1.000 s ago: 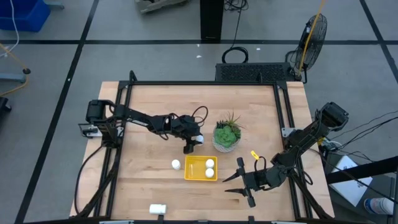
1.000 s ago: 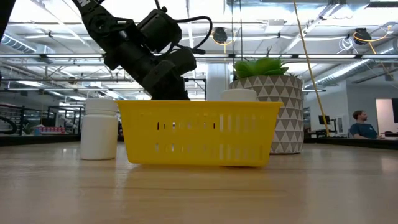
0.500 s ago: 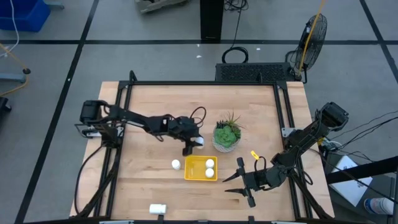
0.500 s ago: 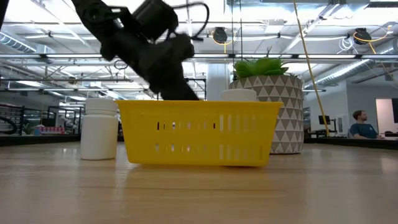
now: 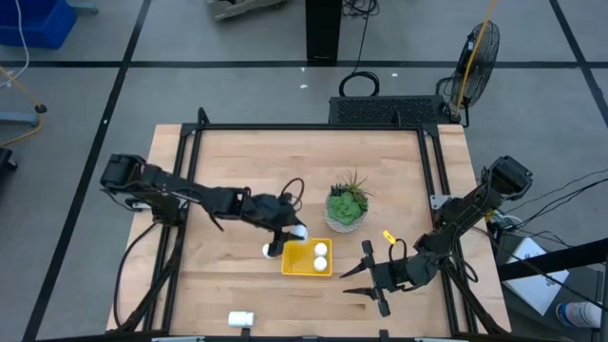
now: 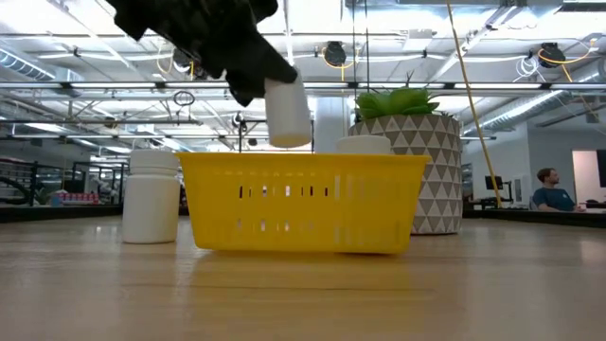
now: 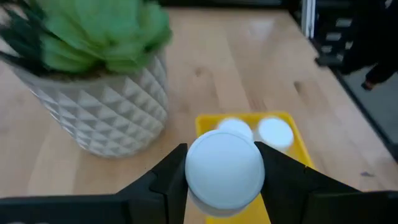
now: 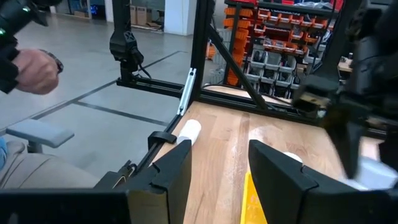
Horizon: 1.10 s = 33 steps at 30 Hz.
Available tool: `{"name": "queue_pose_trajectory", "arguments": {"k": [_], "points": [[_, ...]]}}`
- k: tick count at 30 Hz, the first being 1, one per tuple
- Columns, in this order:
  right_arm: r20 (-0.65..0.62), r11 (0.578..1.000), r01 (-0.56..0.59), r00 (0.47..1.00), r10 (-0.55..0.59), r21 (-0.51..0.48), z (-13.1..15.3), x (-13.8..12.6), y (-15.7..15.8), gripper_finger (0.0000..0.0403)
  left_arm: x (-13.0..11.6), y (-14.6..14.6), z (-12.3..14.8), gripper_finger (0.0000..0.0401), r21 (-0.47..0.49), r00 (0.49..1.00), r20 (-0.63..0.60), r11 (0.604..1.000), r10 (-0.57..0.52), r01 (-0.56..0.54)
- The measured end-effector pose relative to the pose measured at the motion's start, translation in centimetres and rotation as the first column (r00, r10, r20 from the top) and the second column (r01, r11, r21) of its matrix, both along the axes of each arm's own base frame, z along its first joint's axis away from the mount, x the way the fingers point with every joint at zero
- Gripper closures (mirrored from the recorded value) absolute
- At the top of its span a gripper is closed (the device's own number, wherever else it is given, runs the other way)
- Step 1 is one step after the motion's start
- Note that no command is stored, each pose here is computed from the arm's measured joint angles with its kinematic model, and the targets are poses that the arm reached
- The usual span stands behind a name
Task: Pick and place pill bottles into a basket
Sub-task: Put the top white pill bottle into the yellow bin
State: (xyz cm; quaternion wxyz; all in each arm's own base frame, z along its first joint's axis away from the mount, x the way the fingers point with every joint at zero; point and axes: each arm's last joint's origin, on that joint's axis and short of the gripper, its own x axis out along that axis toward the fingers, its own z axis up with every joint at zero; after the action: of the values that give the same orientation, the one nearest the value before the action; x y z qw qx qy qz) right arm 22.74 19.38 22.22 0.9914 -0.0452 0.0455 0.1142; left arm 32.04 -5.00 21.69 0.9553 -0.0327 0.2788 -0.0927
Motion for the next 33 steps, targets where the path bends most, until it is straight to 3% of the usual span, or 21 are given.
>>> {"name": "queue_pose_trajectory", "arguments": {"k": [9, 15, 23, 33], "points": [[0.016, 1.000, 0.000, 1.000, 0.000, 0.002, 0.2, 0.0, 0.0, 0.0252, 0.1, -2.8, 0.2, 0.0237, 0.034, 0.999, -0.043, 0.999, -0.013, 0.015], [0.022, 1.000, 0.000, 1.000, 0.000, -0.005, 0.2, 0.0, 0.0, 0.0252, 0.4, -3.0, -0.2, 0.0237, 0.030, 0.999, -0.044, 0.999, 0.015, -0.014], [0.022, 1.000, 0.000, 1.000, 0.000, -0.005, 0.2, 0.0, 0.0, 0.0252, 1.6, -3.0, -3.0, 0.0237, 0.021, 0.995, -0.097, 1.000, 0.009, -0.007], [0.027, 1.000, 0.000, 1.000, 0.000, 0.000, 0.3, 0.0, 0.0, 0.0252, 1.9, -3.1, -3.0, 0.0237, 0.015, 0.997, -0.076, 1.000, 0.005, -0.004]]}}
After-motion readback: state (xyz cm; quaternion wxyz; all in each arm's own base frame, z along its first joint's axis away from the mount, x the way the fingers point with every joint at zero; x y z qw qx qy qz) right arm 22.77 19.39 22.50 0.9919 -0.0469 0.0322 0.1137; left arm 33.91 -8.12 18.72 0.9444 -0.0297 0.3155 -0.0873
